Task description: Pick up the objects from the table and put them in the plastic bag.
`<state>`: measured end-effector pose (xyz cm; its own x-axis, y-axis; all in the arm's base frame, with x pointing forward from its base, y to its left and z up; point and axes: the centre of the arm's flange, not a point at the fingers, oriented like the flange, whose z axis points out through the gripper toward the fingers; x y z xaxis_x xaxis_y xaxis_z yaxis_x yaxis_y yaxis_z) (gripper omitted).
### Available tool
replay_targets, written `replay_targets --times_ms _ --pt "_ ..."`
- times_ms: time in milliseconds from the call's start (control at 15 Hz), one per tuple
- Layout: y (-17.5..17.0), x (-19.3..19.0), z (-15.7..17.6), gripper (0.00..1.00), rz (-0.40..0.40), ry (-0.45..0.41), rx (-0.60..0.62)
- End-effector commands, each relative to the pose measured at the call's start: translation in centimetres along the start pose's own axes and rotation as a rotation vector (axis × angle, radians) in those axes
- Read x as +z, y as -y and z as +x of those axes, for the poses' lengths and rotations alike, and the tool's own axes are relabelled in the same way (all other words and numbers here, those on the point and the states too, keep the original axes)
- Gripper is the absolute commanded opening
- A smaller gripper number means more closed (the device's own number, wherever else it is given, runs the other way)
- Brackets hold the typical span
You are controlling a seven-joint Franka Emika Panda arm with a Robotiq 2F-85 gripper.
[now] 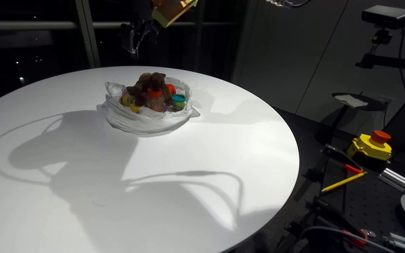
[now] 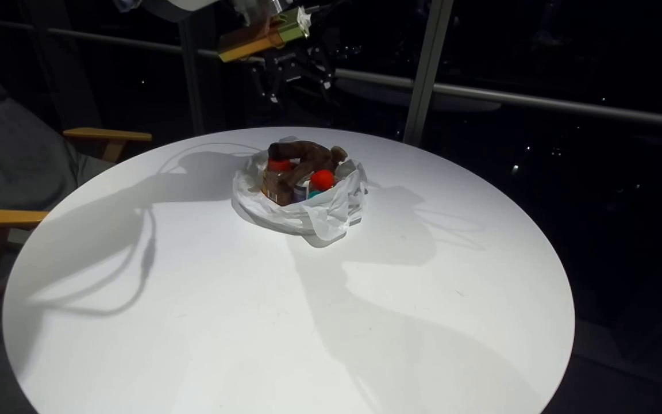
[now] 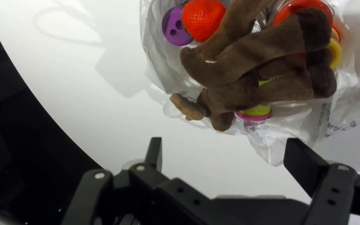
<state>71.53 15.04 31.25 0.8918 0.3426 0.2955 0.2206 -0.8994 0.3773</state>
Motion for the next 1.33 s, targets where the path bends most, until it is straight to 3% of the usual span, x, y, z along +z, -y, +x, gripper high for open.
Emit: replay_targets --times_ms 0,267,800,933,1000,1267 --pt "-1.4 -6.3 -0.5 1.00 0.038 0.033 0.082" --pt "-2.2 -14.3 -3.2 1.00 0.177 0.129 0.106" --pt "-2.4 -26.3 -13.5 1.00 0.360 0.129 0.210" --pt "-2.8 -28.4 -16.5 1.00 0.413 0.126 0.253" --pt "-1.8 -25.5 -11.8 1.00 0.369 0.144 0.232" --pt "-2.3 -27.6 -15.2 1.00 0.388 0.134 0.252"
